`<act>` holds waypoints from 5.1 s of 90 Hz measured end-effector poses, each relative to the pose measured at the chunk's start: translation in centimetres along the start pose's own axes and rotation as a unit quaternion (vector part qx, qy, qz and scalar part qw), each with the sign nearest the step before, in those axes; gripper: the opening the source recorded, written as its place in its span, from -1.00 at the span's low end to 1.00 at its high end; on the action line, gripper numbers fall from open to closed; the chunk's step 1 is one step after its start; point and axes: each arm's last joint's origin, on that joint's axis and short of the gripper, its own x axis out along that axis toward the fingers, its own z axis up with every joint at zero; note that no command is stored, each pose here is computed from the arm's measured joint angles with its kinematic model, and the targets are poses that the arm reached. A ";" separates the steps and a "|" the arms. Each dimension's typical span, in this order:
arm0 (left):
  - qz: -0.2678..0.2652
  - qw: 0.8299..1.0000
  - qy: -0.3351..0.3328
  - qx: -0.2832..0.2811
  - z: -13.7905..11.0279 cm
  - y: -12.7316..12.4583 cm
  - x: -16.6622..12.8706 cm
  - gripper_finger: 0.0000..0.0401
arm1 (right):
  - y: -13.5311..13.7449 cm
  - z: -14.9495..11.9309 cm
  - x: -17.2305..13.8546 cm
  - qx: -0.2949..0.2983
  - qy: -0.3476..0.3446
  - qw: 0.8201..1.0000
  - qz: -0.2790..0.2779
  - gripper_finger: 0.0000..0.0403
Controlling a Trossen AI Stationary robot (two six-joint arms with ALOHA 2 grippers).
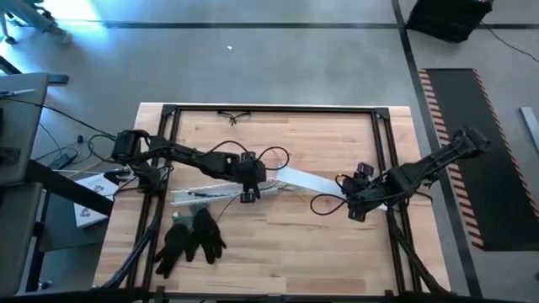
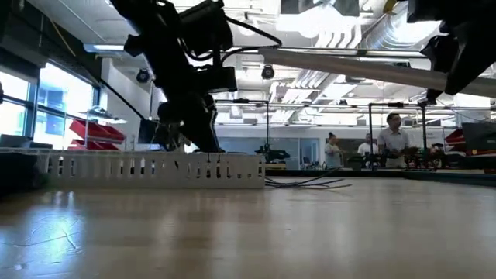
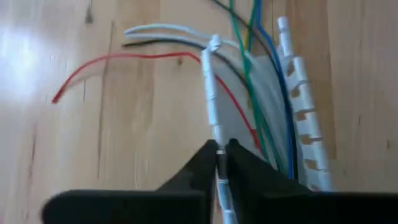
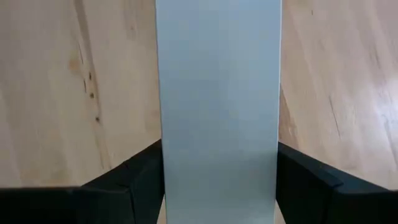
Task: Ziptie cables
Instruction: Close the white cable duct
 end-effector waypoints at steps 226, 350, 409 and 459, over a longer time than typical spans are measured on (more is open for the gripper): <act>0.155 0.985 -0.021 -0.071 4.0 -10.3 -8.4 -0.20 | 4.0 -1.9 12.9 -0.066 -0.225 0.963 0.133 0.61; 0.112 0.993 0.005 -0.025 2.0 -10.4 -6.1 -0.14 | 1.1 -0.9 6.9 -0.100 -0.146 0.980 0.092 0.03; 0.041 0.992 -0.122 -0.004 2.0 -0.8 0.2 0.31 | -4.8 0.0 4.4 -0.097 -0.153 0.982 0.046 0.03; 0.008 0.990 -0.142 -0.002 1.0 -1.4 3.9 0.31 | -4.7 0.2 4.3 -0.080 -0.163 0.982 0.053 0.03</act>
